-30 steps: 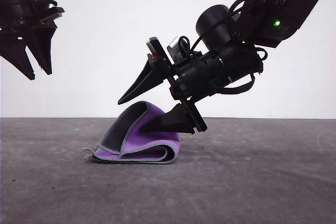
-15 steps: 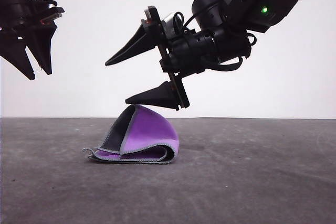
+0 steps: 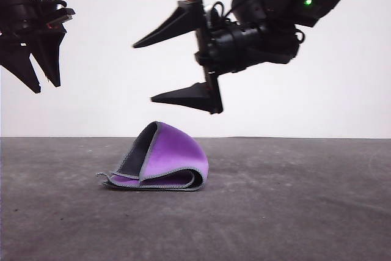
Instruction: Fold clothes
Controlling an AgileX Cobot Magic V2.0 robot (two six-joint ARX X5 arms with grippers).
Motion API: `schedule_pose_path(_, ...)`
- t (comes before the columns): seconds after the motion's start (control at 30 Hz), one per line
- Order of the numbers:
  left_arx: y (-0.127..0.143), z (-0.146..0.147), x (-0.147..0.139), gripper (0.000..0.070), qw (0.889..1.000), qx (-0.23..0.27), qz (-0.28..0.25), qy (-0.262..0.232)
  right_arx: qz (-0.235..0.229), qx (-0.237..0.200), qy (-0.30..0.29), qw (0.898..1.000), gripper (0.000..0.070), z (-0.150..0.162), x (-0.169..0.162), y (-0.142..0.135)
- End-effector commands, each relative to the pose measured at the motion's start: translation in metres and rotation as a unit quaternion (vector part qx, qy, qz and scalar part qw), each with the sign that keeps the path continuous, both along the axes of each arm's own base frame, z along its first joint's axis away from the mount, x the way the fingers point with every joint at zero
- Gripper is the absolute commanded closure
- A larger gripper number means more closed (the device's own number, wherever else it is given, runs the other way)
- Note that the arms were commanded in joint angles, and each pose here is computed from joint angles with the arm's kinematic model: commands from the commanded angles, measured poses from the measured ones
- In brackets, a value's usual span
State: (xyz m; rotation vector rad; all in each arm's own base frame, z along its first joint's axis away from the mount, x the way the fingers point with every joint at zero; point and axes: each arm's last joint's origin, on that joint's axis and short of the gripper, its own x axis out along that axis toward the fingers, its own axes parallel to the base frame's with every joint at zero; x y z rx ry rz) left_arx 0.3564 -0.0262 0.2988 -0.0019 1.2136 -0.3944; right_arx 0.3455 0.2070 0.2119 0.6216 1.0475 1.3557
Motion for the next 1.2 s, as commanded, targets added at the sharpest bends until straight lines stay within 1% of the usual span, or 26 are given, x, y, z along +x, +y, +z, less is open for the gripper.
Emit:
schedule_pose_path(0.0, -0.001, 0.001, 0.005, 0.0456, 1.000, 0.000, 0.000, -0.005, 0.006, 0.015, -0.034, 0.999, 0.0137, 0.014, 0.002, -0.001)
schedule_pose_path(0.03, -0.001, 0.001, 0.005, 0.0455, 1.000, 0.000, 0.000, -0.006, 0.004, 0.017, -0.046, 0.999, 0.0121, 0.019, 0.001, -0.004)
schedule_pose_path(0.1, -0.001, 0.001, 0.005, 0.0449, 1.000, 0.000, 0.000, -0.005, -0.016, 0.011, -0.077, 0.997, 0.0087, 0.031, -0.001, -0.011)
schedule_pose_path(0.17, -0.001, 0.001, 0.004, 0.0412, 1.000, 0.000, 0.000, -0.003, -0.039, -0.002, -0.111, 0.993, 0.0077, 0.045, -0.004, -0.019)
schedule_pose_path(0.23, -0.001, 0.002, 0.003, 0.0377, 1.000, 0.000, 0.000, 0.000, -0.068, -0.025, -0.144, 0.987, 0.0077, 0.059, -0.010, -0.030)
schedule_pose_path(0.3, 0.000, 0.004, 0.001, 0.0374, 1.000, 0.000, 0.000, 0.000, -0.103, -0.066, -0.182, 0.976, 0.0077, 0.073, -0.018, -0.042)
schedule_pose_path(0.37, 0.000, 0.007, -0.001, 0.0374, 1.000, 0.000, 0.000, -0.004, -0.141, -0.122, -0.218, 0.958, 0.0077, 0.083, -0.026, -0.056)
schedule_pose_path(0.4, 0.000, 0.009, -0.003, 0.0374, 1.000, 0.000, 0.000, -0.007, -0.160, -0.156, -0.234, 0.946, 0.0077, 0.088, -0.031, -0.063)
schedule_pose_path(0.5, 0.000, 0.022, -0.011, 0.0374, 1.000, 0.000, -0.002, -0.026, -0.202, -0.258, -0.272, 0.905, 0.0077, 0.101, -0.046, -0.086)
schedule_pose_path(0.53, 0.000, 0.026, -0.014, 0.0374, 0.999, 0.000, -0.003, -0.033, -0.211, -0.282, -0.277, 0.894, 0.0077, 0.104, -0.050, -0.093)
schedule_pose_path(0.6, 0.001, 0.036, -0.020, 0.0374, 0.999, -0.001, -0.004, -0.049, -0.223, -0.316, -0.281, 0.878, 0.0078, 0.110, -0.057, -0.106)
schedule_pose_path(0.63, 0.001, 0.040, -0.023, 0.0374, 0.998, -0.001, -0.003, -0.056, -0.230, -0.329, -0.280, 0.872, 0.0078, 0.113, -0.061, -0.113)
schedule_pose_path(0.73, 0.001, 0.051, -0.033, 0.0374, 0.998, -0.002, -0.004, -0.069, -0.244, -0.354, -0.275, 0.860, 0.0078, 0.120, -0.070, -0.132)
schedule_pose_path(0.9, 0.002, 0.063, -0.047, 0.0374, 0.997, -0.002, -0.005, -0.078, -0.269, -0.373, -0.260, 0.849, 0.0078, 0.128, -0.082, -0.158)
schedule_pose_path(1.03, 0.002, 0.067, -0.050, 0.0374, 0.996, -0.001, -0.007, -0.084, -0.287, -0.381, -0.252, 0.842, 0.0078, 0.130, -0.084, -0.171)
schedule_pose_path(1.17, 0.002, 0.067, -0.049, 0.0374, 0.996, -0.002, -0.007, -0.092, -0.298, -0.383, -0.247, 0.839, 0.0079, 0.130, -0.083, -0.178)
